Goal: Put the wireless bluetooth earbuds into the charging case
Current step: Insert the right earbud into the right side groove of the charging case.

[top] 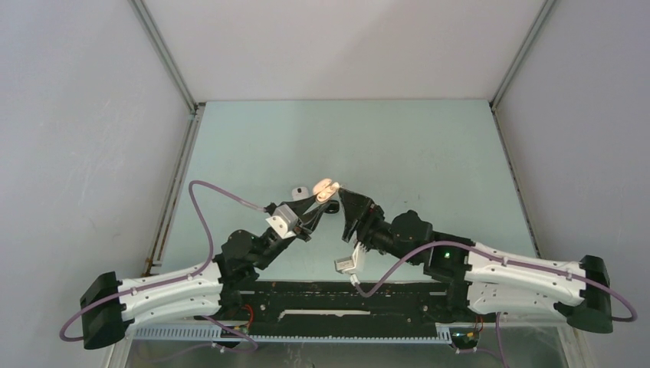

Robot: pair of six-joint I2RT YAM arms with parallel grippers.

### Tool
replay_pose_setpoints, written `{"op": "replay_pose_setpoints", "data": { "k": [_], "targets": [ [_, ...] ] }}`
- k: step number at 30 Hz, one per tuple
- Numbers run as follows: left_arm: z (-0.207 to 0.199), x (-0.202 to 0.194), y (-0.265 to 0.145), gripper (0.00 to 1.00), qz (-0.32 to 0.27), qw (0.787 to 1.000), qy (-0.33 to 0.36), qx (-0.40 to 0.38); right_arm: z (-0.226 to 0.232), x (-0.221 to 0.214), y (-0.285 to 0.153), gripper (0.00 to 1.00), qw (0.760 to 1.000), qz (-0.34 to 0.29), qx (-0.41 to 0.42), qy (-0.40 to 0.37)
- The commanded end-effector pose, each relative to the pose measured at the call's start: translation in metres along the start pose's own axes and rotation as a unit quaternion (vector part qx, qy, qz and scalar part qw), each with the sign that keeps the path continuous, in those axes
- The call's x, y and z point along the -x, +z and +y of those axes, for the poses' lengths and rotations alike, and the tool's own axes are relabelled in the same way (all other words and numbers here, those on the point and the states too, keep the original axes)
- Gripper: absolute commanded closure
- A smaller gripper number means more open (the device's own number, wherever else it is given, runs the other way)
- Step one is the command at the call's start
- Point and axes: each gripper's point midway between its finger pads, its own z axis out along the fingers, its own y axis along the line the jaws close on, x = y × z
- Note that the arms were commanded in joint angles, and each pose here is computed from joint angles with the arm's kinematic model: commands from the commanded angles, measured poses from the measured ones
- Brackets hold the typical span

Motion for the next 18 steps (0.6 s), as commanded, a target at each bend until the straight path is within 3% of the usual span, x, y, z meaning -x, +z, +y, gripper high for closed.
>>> {"op": "replay_pose_setpoints", "data": {
  "k": [1,5,8,12,15,18],
  "targets": [
    [0.003,0.010,0.003,1.00,-0.020,1.000,-0.007,0.011,-0.004,-0.009,-0.032,0.26,0.995,0.000,0.054,0.078],
    [-0.004,0.005,0.004,1.00,-0.012,1.000,0.000,-0.009,0.000,-0.013,-0.050,0.21,0.983,0.002,0.093,0.158],
    [-0.015,0.000,0.003,1.00,-0.006,0.999,0.004,-0.038,-0.003,-0.020,-0.063,0.28,0.951,0.000,0.129,0.281],
    [-0.029,-0.009,0.001,1.00,0.007,0.997,0.011,-0.078,0.013,-0.025,-0.081,0.40,0.852,-0.012,0.240,0.465],
    [-0.044,-0.012,-0.001,1.00,0.012,0.992,0.018,-0.121,0.019,-0.032,-0.103,0.47,0.771,-0.026,0.309,0.556],
    [-0.058,-0.014,-0.002,1.00,0.019,0.986,0.018,-0.162,0.004,-0.023,-0.112,0.53,0.725,-0.073,0.333,0.598]
  ]
}}
